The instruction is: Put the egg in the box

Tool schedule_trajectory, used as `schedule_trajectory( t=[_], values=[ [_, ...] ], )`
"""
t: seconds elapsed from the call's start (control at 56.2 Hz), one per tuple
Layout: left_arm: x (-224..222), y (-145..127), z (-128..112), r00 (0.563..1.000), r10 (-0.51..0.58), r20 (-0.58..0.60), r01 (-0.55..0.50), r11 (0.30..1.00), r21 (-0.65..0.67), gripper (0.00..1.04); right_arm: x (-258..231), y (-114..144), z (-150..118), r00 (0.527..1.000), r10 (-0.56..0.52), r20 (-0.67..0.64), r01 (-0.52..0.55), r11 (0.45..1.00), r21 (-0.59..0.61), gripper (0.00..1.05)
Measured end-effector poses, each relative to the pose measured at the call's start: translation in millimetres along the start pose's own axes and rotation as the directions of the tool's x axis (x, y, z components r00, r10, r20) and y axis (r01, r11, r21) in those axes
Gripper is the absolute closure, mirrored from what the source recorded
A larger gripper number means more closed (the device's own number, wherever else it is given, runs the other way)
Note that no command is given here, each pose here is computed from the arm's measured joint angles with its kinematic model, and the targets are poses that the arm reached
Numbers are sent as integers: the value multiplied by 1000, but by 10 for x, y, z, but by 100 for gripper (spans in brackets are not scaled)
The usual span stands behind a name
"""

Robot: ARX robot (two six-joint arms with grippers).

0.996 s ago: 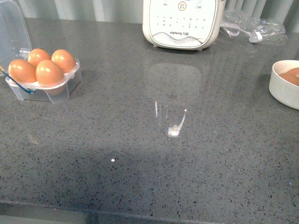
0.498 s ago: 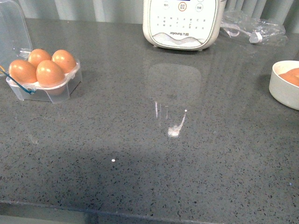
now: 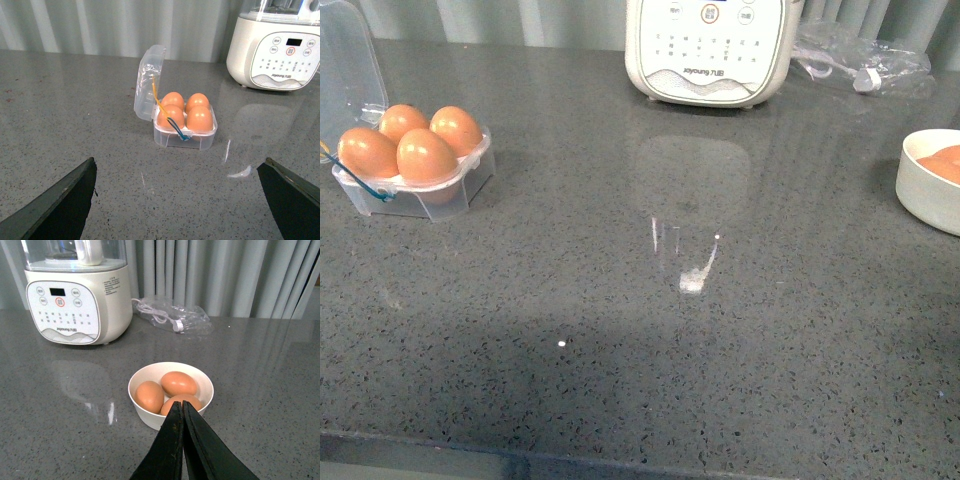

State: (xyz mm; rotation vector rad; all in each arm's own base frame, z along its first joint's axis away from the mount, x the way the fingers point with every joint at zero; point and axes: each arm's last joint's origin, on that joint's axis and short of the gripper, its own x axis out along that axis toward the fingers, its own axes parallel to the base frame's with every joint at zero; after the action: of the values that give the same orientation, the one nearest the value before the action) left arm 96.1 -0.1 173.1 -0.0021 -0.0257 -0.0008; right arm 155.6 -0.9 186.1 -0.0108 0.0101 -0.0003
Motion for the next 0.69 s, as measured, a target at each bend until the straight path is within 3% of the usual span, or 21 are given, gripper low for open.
schedule_trajectory(
  t=[0.694],
  values=[
    [0, 0, 0, 1000, 0, 0, 0, 1000, 0, 7, -300, 7, -194, 1000, -2, 9, 2, 1000, 0, 102]
  ],
)
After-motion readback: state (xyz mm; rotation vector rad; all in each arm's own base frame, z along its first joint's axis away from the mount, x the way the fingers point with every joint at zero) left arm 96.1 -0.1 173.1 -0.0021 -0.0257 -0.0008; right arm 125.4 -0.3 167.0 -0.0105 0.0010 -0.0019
